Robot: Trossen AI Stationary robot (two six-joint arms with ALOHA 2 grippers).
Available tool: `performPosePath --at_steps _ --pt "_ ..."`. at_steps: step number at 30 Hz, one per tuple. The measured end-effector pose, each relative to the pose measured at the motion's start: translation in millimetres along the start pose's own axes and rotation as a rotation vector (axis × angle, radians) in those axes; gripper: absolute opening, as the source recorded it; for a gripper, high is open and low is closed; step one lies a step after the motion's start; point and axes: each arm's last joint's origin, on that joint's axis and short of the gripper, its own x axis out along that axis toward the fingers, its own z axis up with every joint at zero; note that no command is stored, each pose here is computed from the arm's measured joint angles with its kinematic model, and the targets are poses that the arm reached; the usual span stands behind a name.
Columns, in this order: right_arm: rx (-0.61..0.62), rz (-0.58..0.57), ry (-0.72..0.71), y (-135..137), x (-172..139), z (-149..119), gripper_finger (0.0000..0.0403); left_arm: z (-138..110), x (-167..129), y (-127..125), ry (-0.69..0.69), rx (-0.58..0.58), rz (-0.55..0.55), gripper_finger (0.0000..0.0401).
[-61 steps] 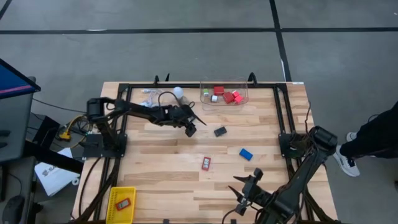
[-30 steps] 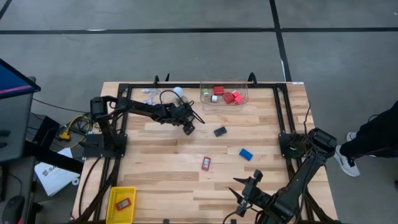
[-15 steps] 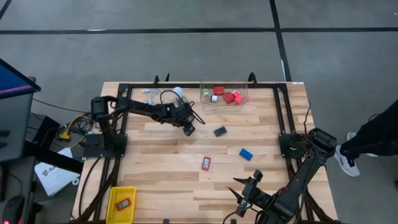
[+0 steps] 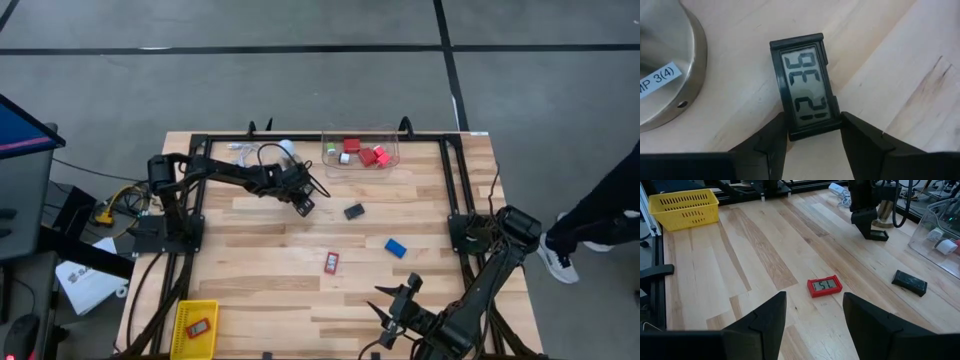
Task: Pick & Place Office items
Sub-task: Put the left black digital clock into the yellow basket
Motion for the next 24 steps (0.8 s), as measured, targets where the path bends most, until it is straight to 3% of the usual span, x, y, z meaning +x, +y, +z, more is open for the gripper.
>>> performPosePath --at_steps 7,13,18,24 --pt "-0.002 0.004 0.000 0 -2 -1 0.0190 -3 -8 -5 0.021 0.023 -0.012 0.0153" --pt "0.004 0.016 -0.001 1 -4 -2 0.0189 -10 -42 -28 0.016 0.092 -0.107 0.0153" --pt "0.006 0.023 -0.007 2 -6 -3 0.0190 -34 -82 -62 0.035 0.197 -0.178 0.0153" --pt "0.011 0.025 -0.011 3 -6 -2 0.0189 -84 -136 -103 0.085 0.316 -0.297 0.0153"
